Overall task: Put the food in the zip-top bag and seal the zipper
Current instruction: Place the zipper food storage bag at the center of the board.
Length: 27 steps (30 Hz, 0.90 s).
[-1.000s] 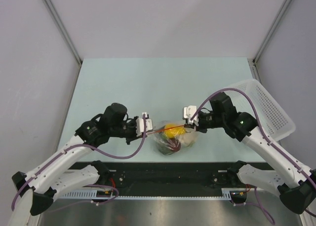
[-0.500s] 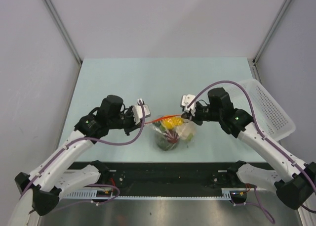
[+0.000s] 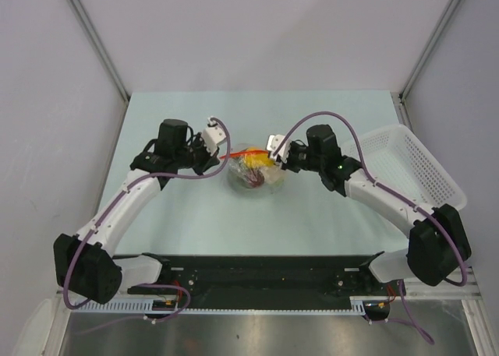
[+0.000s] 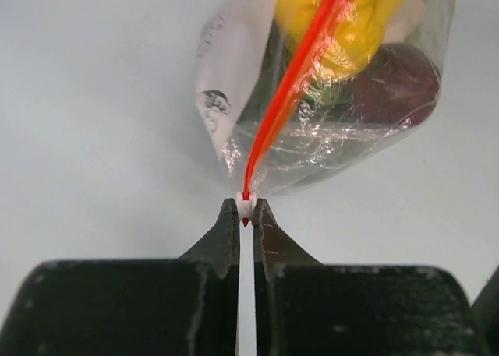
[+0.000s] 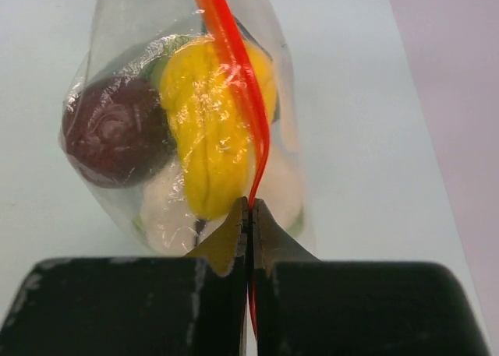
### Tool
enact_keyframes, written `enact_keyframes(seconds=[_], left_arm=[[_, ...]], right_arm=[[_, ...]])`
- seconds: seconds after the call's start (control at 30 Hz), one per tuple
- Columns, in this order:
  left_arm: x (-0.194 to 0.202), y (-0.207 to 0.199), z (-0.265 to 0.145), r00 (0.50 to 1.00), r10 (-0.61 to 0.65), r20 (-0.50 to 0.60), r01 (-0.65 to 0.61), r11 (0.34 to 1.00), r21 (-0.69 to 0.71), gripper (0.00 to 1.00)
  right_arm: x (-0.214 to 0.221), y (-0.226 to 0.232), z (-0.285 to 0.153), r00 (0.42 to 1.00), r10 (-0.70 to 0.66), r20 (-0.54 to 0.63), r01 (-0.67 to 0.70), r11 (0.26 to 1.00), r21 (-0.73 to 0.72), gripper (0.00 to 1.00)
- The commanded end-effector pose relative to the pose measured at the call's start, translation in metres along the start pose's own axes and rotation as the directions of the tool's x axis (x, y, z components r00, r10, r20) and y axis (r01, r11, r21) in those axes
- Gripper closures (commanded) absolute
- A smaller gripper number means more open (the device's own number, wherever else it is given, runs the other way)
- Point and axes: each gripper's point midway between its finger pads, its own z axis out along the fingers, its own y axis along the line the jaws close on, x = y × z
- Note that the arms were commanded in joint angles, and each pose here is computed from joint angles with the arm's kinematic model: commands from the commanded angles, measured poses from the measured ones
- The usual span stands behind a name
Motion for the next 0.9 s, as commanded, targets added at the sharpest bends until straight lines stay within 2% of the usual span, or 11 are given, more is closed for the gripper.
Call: enact_keyframes(seconds=[0.0, 0.2, 0.43, 0.47, 0.53, 0.57, 0.6, 0.7, 0.77, 0.83, 0.87], left_arm=[[0.027, -0.035, -0.002, 0.999, 0.034, 0.009, -0.035, 0.991, 0.128, 1.00], [0.083, -0.075, -0.014, 0.998, -0.005, -0.056, 0.016, 0.982, 0.189, 1.00], [0.123, -0.097, -0.020, 0.995, 0.018, -0.098, 0.003, 0.977, 0.214, 0.96], [0.127, -0.097, -0.019, 0.994, 0.027, -0.103, -0.005, 0.978, 0.210, 0.91], [0.135, -0.097, -0.016, 0.993, 0.044, -0.112, -0.020, 0.978, 0.207, 0.80], [0.137, -0.097, -0.015, 0.991, 0.042, -0.123, -0.015, 0.977, 0.212, 0.67], [0.138, -0.098, -0.015, 0.991, 0.041, -0.127, -0.013, 0.976, 0.216, 0.62], [0.126, -0.104, -0.026, 0.994, 0.051, -0.098, -0.026, 0.969, 0.245, 0.43], [0.115, -0.110, -0.036, 0.995, 0.074, -0.063, -0.054, 0.962, 0.268, 0.16], [0.099, -0.111, -0.051, 0.995, 0.102, -0.018, -0.094, 0.961, 0.259, 0.01], [0.092, -0.112, -0.057, 0.995, 0.102, -0.004, -0.098, 0.962, 0.255, 0.00]], right_arm=[[-0.003, 0.060, 0.009, 0.998, -0.063, 0.014, 0.065, 0.980, -0.188, 1.00], [0.014, 0.151, -0.002, 0.999, -0.031, -0.041, 0.013, 0.925, -0.379, 1.00], [0.033, 0.184, -0.004, 0.991, -0.010, -0.134, -0.042, 0.925, -0.378, 1.00], [0.038, 0.184, -0.002, 0.989, 0.002, -0.149, -0.057, 0.929, -0.365, 0.98], [0.043, 0.183, 0.000, 0.987, -0.006, -0.159, -0.051, 0.934, -0.353, 0.84], [0.042, 0.182, 0.000, 0.987, -0.007, -0.159, -0.049, 0.936, -0.349, 0.63], [0.043, 0.182, -0.003, 0.986, -0.006, -0.165, -0.053, 0.935, -0.351, 0.51], [0.031, 0.179, -0.016, 0.989, 0.019, -0.148, -0.070, 0.938, -0.341, 0.34], [0.020, 0.178, -0.024, 0.991, 0.040, -0.126, -0.081, 0.938, -0.337, 0.24], [0.000, 0.171, -0.039, 0.994, 0.069, -0.080, -0.090, 0.949, -0.303, 0.16], [-0.012, 0.169, -0.046, 0.996, 0.070, -0.053, -0.082, 0.953, -0.292, 0.10]])
